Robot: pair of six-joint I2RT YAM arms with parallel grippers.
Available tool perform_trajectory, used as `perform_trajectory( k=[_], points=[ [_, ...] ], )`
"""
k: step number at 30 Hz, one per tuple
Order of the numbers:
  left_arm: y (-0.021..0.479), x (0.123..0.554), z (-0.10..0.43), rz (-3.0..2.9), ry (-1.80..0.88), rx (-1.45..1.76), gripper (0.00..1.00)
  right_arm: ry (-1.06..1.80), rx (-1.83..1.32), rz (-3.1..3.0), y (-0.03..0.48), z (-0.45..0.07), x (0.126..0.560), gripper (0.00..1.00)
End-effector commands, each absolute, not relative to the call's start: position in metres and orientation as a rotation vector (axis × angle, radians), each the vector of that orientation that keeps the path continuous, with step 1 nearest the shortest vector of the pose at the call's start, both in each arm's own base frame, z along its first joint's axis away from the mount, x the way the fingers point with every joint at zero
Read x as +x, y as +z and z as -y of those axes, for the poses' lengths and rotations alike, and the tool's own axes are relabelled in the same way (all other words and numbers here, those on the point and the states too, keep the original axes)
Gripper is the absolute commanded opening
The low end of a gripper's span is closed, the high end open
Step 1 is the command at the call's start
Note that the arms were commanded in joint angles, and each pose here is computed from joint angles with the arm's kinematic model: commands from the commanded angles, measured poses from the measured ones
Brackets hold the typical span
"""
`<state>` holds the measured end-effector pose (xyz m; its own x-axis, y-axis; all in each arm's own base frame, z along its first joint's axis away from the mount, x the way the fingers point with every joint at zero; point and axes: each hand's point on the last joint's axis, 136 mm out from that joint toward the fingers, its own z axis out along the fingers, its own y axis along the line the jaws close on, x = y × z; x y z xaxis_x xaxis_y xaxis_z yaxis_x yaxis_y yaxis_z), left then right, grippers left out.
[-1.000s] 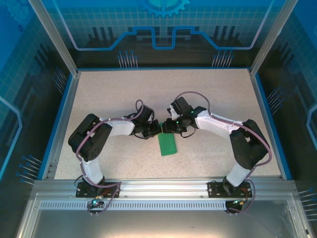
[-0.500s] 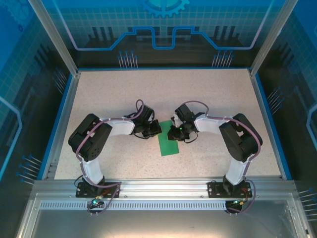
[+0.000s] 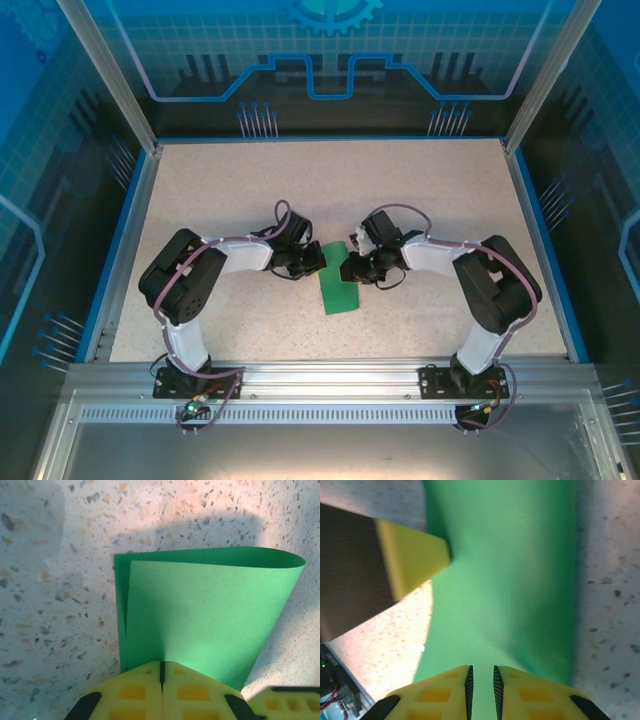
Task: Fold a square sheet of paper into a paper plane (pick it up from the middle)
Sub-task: First fold in half a square sheet of paper at the center of the table.
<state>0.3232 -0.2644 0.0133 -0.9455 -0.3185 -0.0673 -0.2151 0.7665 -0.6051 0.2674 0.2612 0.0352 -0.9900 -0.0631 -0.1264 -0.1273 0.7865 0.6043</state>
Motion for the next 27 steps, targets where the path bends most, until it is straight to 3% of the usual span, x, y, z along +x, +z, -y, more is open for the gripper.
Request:
perform_trajectory(
  k=[1, 12, 20, 27],
  points=[
    [-0.022, 0.302, 0.244, -2.922, -0.733, -0.471, 0.06, 0.998, -0.201, -2.886, 0.038, -0.264, 0.25, 0.21],
    [-0.025, 0.302, 0.244, -2.926, -0.727, -0.474, 0.06, 0.878, -0.116, -3.038, -0.006, -0.234, 0.228, 0.18],
    [-0.025, 0.303, 0.244, -2.924, -0.729, -0.473, 0.05, 0.985, -0.144, -2.953, 0.026, -0.239, 0.224, 0.18],
    [-0.025, 0.303, 0.244, -2.921, -0.73, -0.473, 0.05, 0.93, -0.097, -3.05, 0.002, -0.222, 0.198, 0.17]
  ],
)
